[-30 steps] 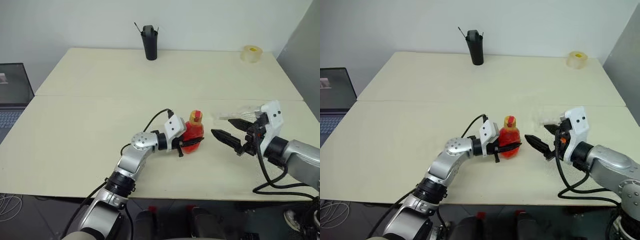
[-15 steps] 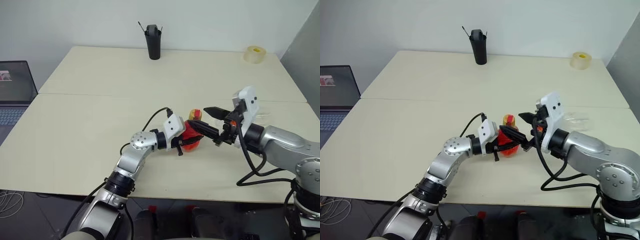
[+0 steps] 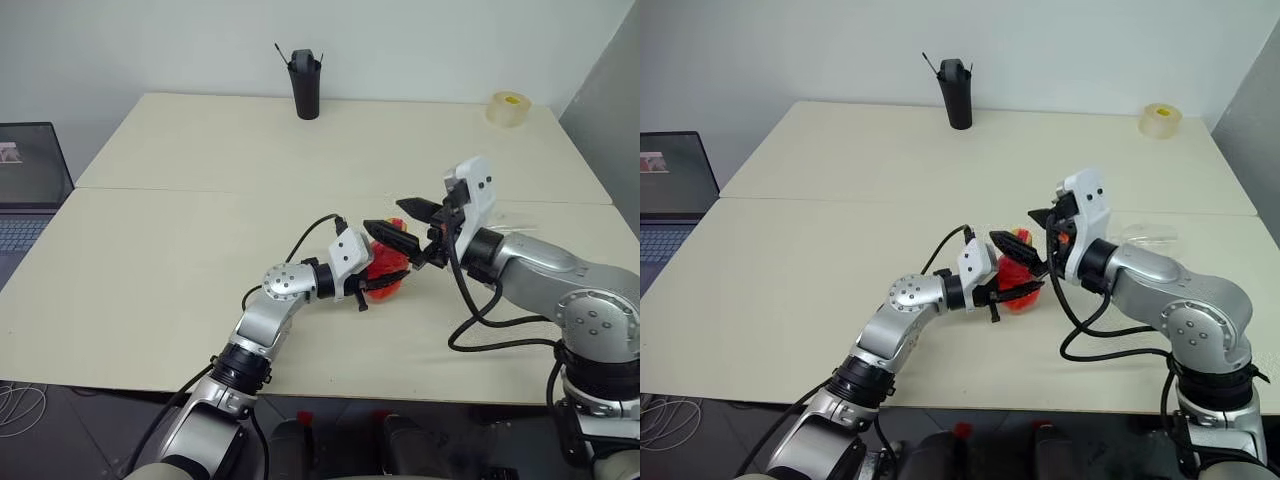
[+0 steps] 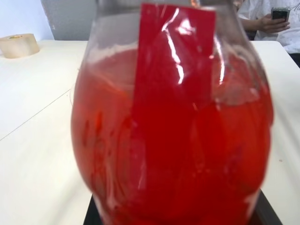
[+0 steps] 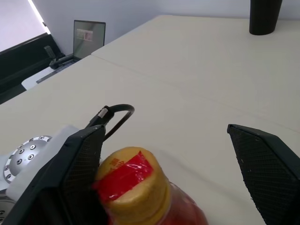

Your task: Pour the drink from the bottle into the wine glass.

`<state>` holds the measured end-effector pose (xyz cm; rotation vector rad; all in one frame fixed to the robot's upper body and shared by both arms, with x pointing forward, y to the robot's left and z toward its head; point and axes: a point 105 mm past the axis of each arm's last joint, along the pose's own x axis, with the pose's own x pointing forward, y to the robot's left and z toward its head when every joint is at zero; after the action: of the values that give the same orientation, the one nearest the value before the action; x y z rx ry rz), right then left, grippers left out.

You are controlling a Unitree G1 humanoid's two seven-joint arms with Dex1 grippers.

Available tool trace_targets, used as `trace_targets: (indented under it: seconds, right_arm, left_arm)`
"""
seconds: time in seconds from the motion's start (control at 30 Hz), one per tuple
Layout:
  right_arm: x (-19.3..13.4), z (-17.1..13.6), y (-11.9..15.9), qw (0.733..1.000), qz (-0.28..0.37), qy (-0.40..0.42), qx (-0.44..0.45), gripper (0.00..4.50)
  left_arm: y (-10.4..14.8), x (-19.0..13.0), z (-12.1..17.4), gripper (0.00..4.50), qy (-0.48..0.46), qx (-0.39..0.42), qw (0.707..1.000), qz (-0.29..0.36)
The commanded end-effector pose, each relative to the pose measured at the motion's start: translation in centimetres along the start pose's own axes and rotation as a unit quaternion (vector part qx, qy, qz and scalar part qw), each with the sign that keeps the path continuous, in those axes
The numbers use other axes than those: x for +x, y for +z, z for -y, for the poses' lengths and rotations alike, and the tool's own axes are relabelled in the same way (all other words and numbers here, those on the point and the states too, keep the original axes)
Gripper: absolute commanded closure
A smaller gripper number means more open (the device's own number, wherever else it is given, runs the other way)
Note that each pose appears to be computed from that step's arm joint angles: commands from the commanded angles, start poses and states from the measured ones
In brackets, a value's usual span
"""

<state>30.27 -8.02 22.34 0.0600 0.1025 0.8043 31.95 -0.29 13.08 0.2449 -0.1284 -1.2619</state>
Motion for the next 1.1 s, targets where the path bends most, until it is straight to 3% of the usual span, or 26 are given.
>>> trace_targets:
  seconds: [0.03, 0.4, 0.8, 1.1]
  right_arm:
    - [-0.3, -0.1, 1.2, 1.000, 0.028, 0.000, -0.013, 0.05]
    - [-3.2, 0.5, 0.5, 1.000, 0.014, -0.006, -0.013, 0.05]
    - [-5.6, -2.1, -0.4, 0.998, -0.031, 0.055, -0.028, 0.05]
    - [-3.8, -1.4, 1.8, 0.999, 0.011, 0.024, -0.038, 0.05]
  left_arm:
    - [2.1, 0.3, 0.3, 3.40, -0.008, 0.031, 0.999, 0.034]
    - [2.0, 0.1, 0.1, 3.41, -0.007, 0.033, 0.999, 0.028]
    - [1.9, 0.3, 0.0, 3.41, -0.015, 0.034, 0.999, 0.025]
    - [1.8, 0.3, 0.1, 3.41, -0.017, 0.033, 0.999, 0.026]
